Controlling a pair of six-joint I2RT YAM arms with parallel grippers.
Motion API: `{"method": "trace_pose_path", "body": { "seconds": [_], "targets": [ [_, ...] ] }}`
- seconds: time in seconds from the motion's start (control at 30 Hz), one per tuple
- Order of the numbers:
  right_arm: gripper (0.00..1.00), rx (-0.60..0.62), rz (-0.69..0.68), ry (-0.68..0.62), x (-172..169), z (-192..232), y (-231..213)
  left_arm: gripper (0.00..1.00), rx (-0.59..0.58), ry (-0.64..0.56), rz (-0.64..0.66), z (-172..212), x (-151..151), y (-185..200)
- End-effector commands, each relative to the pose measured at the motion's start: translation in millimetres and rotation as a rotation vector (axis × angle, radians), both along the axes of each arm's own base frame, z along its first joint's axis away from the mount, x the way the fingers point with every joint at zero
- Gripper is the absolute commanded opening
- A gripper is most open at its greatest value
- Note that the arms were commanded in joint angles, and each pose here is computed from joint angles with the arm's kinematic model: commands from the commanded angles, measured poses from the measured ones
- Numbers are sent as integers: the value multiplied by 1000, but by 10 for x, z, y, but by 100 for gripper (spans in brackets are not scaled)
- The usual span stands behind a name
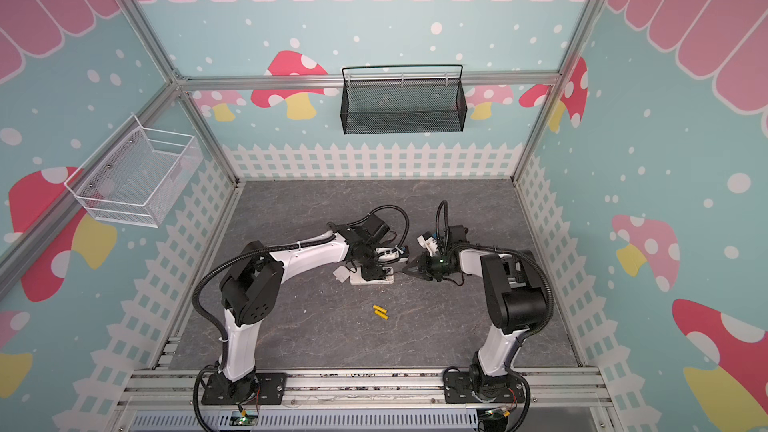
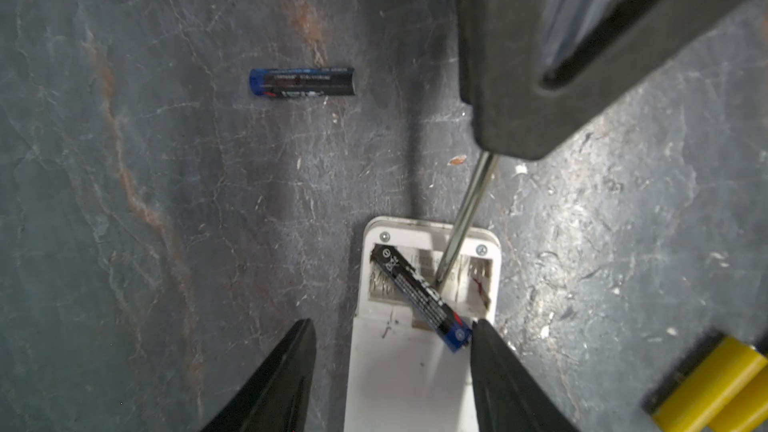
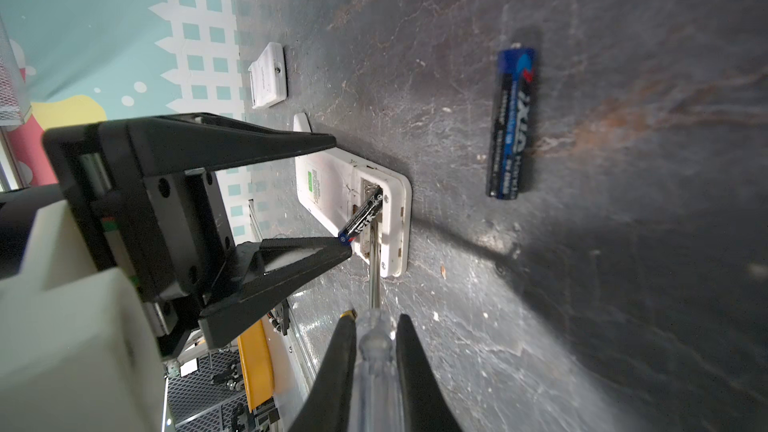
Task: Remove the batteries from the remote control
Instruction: 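Lever the second black battery out of the compartment with the screwdriver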
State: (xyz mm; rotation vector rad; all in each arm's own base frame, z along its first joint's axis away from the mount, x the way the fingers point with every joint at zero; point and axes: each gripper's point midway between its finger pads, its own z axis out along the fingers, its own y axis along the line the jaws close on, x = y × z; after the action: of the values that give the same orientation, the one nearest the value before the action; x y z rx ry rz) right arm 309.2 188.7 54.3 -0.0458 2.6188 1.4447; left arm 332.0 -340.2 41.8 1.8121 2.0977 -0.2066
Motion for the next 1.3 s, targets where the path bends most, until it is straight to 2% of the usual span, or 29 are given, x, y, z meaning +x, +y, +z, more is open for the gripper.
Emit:
{"method": "trace_pose_path", "body": {
  "seconds": [0.0, 0.23, 0.47, 0.87, 1.1, 1.27],
  "targets": [
    [0, -94, -8, 49, -120, -268, -64, 55, 25, -35, 7, 41, 30, 56],
    [0, -92, -8, 43, -140, -241, -67, 45, 31, -32, 2, -18, 38, 39],
    [0, -88, -7, 23, -96, -151, -61, 32, 103, -47, 9, -155, 4, 165],
    [0, -84, 9, -4, -74, -25, -67, 12, 154, -57, -11, -215, -28, 294],
    [0, -81, -9, -57, 10, 227, -138, 6, 137, -51, -23, -103, -14, 275],
    [0, -81, -70, -111, 99, 439, -307, 6, 76, -68, 37, 95, 197, 236]
  ]
}}
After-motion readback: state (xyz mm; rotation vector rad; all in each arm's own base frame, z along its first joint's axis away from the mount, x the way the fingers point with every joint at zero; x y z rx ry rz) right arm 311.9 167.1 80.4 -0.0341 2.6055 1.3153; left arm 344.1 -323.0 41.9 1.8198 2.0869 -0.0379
